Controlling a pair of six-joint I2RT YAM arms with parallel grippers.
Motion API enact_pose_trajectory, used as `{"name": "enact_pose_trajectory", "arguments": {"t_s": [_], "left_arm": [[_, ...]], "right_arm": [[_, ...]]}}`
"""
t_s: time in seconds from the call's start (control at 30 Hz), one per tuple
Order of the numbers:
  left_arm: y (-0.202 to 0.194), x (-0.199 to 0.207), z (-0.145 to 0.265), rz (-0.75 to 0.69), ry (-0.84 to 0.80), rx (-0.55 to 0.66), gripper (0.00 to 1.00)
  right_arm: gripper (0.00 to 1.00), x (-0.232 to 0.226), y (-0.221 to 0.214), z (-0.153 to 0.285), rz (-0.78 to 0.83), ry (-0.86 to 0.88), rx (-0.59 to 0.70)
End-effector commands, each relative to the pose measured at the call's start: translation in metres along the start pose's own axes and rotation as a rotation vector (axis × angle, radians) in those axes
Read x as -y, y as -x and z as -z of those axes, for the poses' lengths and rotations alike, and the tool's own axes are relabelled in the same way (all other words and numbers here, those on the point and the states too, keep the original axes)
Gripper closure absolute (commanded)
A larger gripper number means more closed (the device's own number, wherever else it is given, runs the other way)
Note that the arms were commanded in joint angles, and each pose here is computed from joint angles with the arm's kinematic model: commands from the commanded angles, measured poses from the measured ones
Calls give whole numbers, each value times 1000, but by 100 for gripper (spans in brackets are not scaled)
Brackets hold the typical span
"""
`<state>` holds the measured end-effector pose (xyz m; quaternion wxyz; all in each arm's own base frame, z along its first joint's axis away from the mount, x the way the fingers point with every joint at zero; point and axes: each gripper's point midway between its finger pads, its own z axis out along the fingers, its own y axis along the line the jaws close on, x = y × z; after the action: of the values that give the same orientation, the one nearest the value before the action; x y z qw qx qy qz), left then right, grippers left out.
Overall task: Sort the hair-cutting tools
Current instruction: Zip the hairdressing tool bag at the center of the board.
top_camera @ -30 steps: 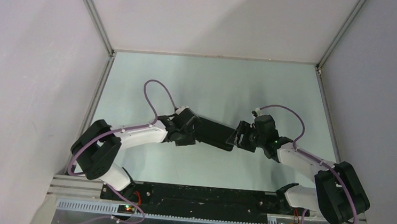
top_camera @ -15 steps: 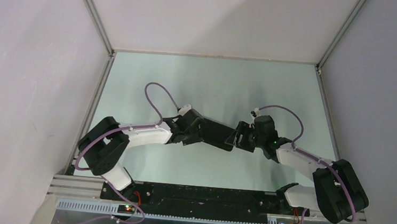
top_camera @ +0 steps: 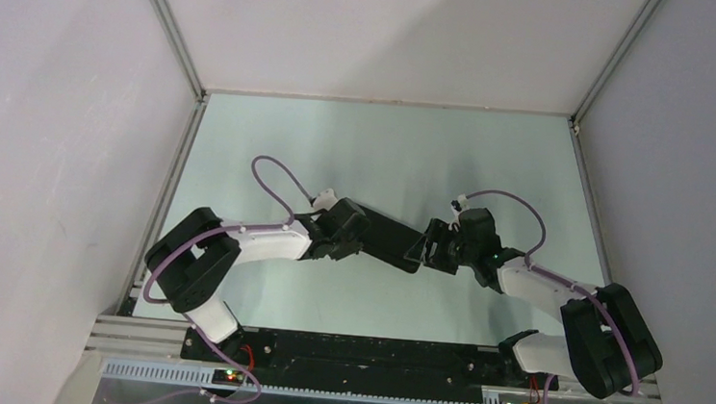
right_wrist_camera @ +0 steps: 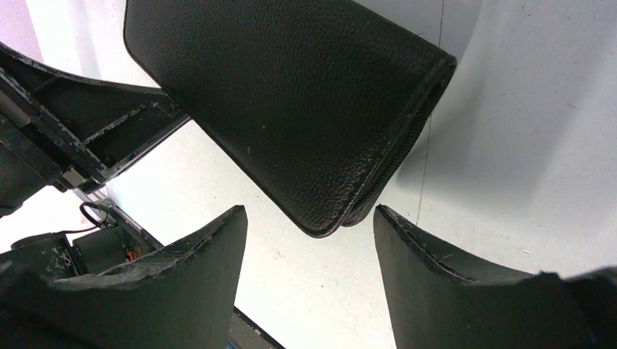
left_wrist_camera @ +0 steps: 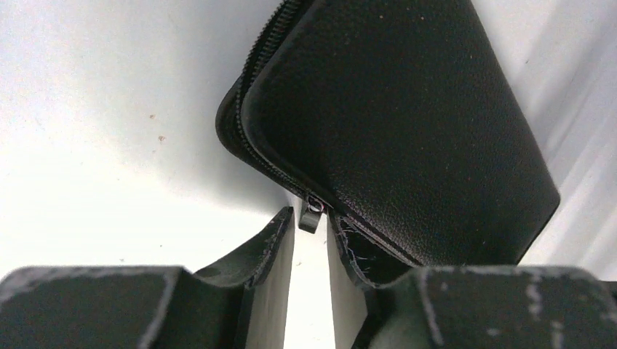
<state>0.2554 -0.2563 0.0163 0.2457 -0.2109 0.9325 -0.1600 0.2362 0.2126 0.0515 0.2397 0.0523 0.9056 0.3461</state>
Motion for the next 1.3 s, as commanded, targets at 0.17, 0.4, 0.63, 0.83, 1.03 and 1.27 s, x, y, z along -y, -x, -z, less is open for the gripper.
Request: {"name": "enact_pose_trajectory", "arguments": {"t_s": [0.17,0.4,0.63,0.83,1.03,1.27], "left_arm": [[-10,-42,-21,34,130,-10,84],[-1,-33,-8,29,75,16,100],[6,-21,15,-32,-11,26,100],[9,-4,37,-79,-119,-2,100],[11,-6,48,-160,-128,-22,100],[-1,6,59,-255,-188,-111,100]], "right_arm": [[32,-6,4,-2,18,44,10],[32,-9,5,1,26,53,18],[33,-5,10,4,27,18,50],[35,-2,10,1,17,6,52],[36,-6,11,0,4,21,54],[31,-16,12,0,-70,27,76]]}}
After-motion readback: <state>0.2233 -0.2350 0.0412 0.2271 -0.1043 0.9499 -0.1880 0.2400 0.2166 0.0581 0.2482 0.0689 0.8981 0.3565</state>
